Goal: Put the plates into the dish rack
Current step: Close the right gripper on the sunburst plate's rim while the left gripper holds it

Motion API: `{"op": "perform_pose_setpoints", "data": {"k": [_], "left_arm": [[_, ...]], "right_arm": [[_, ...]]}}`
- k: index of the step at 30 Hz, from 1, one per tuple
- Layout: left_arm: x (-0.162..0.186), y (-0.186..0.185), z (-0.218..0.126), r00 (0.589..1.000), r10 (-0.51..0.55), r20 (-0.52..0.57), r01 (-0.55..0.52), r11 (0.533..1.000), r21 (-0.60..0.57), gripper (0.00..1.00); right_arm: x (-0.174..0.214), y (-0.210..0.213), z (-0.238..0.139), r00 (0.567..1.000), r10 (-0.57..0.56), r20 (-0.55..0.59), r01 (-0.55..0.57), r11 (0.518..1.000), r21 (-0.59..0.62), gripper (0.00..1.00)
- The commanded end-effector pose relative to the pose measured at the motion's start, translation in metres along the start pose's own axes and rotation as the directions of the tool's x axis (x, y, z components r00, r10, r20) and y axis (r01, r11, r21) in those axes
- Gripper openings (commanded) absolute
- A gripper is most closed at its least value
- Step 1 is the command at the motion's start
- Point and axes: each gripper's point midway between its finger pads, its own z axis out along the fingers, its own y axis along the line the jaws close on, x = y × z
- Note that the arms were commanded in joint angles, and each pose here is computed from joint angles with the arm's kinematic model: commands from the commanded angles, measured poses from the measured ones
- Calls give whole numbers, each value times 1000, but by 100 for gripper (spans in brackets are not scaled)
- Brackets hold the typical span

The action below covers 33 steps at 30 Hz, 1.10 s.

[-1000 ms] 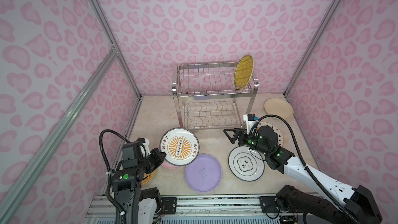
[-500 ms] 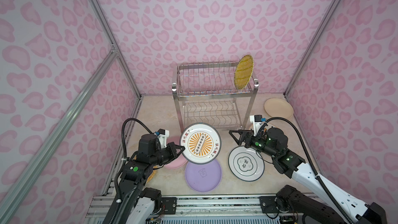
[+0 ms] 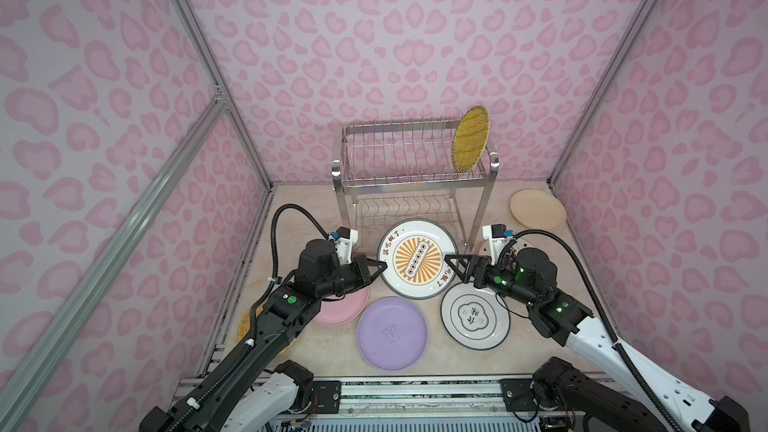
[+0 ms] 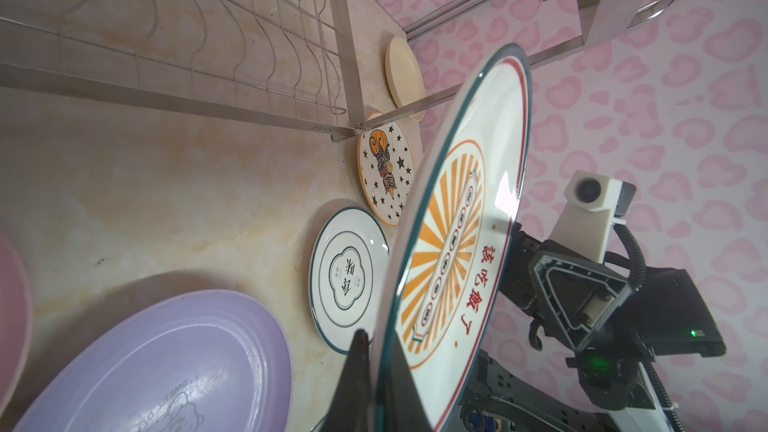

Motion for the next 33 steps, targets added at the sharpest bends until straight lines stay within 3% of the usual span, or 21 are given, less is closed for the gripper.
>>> {"op": "perform_pose_setpoints", "data": {"k": [1, 8, 17, 33], "left_arm": [[-14, -27, 0, 998, 44, 53, -49, 994, 94, 4], [-14, -25, 1, 997, 45, 58, -50, 995, 85, 4], [-13, -20, 4, 998, 46, 54, -50, 996, 77, 4], [-12, -12, 7, 997, 46, 59, -49, 997, 52, 4]], "right_arm": [[-1, -2, 3, 999, 34, 6, -34, 999, 3, 68], [3, 3, 6, 998, 59, 0, -59, 998, -27, 47], [2, 11, 5, 996, 91, 12, -91, 994, -60, 28], [1, 13, 2, 988, 149, 46, -146, 988, -60, 0]]}}
